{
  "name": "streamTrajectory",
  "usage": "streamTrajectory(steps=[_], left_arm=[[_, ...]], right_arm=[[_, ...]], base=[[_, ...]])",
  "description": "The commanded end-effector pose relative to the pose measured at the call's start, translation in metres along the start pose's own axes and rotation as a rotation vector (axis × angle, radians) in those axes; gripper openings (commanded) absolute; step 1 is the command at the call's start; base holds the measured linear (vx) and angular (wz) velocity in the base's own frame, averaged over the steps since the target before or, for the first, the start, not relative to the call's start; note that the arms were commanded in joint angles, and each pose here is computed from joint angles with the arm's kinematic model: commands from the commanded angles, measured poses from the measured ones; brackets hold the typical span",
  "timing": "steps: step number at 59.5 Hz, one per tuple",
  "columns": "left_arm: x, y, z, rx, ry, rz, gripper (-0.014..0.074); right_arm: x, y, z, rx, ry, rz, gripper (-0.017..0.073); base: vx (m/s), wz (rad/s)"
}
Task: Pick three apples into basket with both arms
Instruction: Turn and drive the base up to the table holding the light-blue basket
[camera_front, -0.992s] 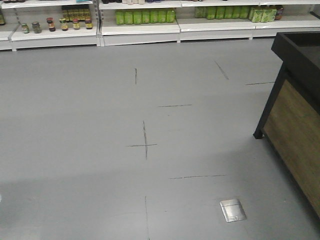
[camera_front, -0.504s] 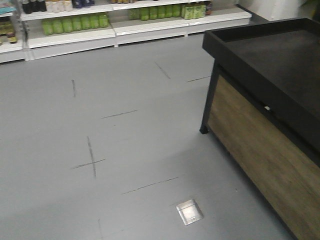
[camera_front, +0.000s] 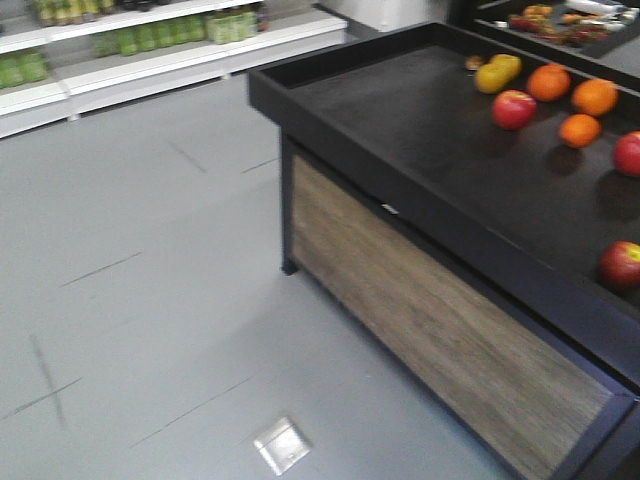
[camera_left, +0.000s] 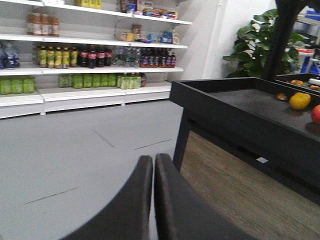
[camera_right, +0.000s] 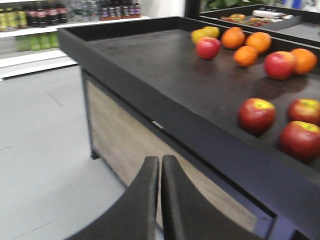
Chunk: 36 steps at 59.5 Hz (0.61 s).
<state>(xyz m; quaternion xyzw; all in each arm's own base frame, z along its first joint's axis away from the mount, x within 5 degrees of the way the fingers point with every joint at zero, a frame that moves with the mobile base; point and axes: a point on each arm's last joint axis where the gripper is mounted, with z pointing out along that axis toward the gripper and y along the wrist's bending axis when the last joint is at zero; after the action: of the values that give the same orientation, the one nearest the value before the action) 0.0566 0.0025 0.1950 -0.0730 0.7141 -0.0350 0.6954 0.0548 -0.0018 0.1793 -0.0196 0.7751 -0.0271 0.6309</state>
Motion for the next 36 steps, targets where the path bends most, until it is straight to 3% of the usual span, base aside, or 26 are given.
streamTrajectory(steps=[1, 36], left_arm=[[-0.0159, -0.002, -0.0029, 0.015, -0.113, -0.006, -0.0006], [-0.0159, -0.002, -0.0029, 0.015, -0.113, -0.006, -0.0006]], right_arm=[[-0.0029, 0.0003, 0.0002, 0.001, -0.07, -0.011, 0.0008], [-0.0029, 0.0003, 0.0002, 0.001, -0.07, -0.011, 0.0008]], base=[[0.15, -0.57], [0.14, -0.59]])
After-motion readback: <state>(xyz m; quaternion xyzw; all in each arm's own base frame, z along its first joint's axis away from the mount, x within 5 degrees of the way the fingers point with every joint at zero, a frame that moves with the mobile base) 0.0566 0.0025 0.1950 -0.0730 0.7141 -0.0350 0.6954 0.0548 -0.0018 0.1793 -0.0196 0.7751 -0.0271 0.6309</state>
